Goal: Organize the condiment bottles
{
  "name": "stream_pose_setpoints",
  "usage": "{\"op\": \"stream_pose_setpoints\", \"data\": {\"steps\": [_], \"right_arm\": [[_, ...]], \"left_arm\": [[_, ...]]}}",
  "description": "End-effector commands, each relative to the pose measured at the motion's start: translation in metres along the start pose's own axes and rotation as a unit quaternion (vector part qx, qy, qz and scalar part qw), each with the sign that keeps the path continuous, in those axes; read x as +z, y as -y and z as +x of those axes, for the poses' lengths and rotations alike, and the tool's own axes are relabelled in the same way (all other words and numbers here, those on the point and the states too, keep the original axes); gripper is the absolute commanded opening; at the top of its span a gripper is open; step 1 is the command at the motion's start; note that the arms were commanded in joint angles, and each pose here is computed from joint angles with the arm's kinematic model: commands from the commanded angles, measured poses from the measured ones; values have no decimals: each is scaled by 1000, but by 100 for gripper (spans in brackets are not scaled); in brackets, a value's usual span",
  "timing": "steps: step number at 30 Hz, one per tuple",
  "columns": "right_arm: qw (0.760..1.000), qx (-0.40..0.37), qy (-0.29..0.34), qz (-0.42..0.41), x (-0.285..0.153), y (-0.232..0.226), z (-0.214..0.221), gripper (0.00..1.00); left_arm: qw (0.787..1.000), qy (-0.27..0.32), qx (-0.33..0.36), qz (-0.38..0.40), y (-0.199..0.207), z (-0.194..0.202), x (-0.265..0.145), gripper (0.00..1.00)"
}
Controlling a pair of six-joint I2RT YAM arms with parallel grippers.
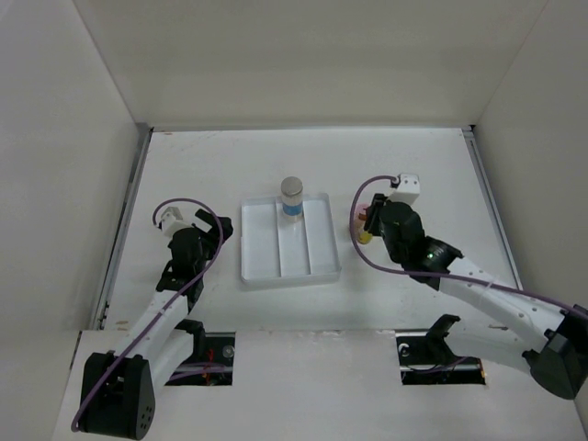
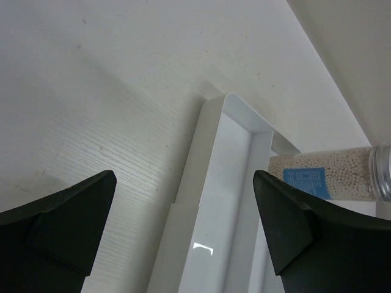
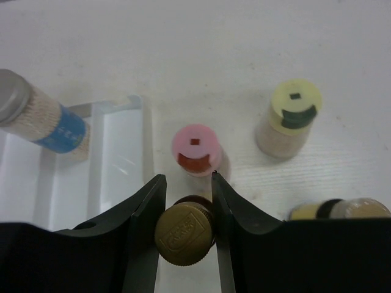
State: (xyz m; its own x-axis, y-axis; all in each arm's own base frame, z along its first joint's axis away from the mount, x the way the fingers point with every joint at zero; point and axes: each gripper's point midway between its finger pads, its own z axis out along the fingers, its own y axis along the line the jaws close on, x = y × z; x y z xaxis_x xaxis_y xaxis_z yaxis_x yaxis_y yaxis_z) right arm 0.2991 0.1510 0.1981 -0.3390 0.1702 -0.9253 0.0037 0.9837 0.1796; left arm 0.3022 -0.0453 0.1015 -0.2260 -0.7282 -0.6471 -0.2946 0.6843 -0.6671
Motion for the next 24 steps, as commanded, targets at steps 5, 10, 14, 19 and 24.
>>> {"op": "stream_pose_setpoints", "data": {"steps": [5, 10, 14, 19, 24], "right_arm": [[991, 8, 74, -107, 32, -102, -64, 25], [990, -1, 74, -120, 73, -132, -62, 25], [990, -7, 69, -122, 101, -145, -51, 25], [992, -26, 53, -111, 127, -152, -29, 26], [994, -29, 55, -94, 128, -144, -26, 54]], "left_arm": [[1000, 12, -2, 11, 6, -5, -1, 100], [1000, 12, -1, 10, 6, -4, -1, 100], [1000, 11, -1, 5, 4, -4, 1, 100], [1000, 10, -1, 2, 1, -4, 3, 100], [1000, 12, 0, -1, -1, -5, 2, 100]]}}
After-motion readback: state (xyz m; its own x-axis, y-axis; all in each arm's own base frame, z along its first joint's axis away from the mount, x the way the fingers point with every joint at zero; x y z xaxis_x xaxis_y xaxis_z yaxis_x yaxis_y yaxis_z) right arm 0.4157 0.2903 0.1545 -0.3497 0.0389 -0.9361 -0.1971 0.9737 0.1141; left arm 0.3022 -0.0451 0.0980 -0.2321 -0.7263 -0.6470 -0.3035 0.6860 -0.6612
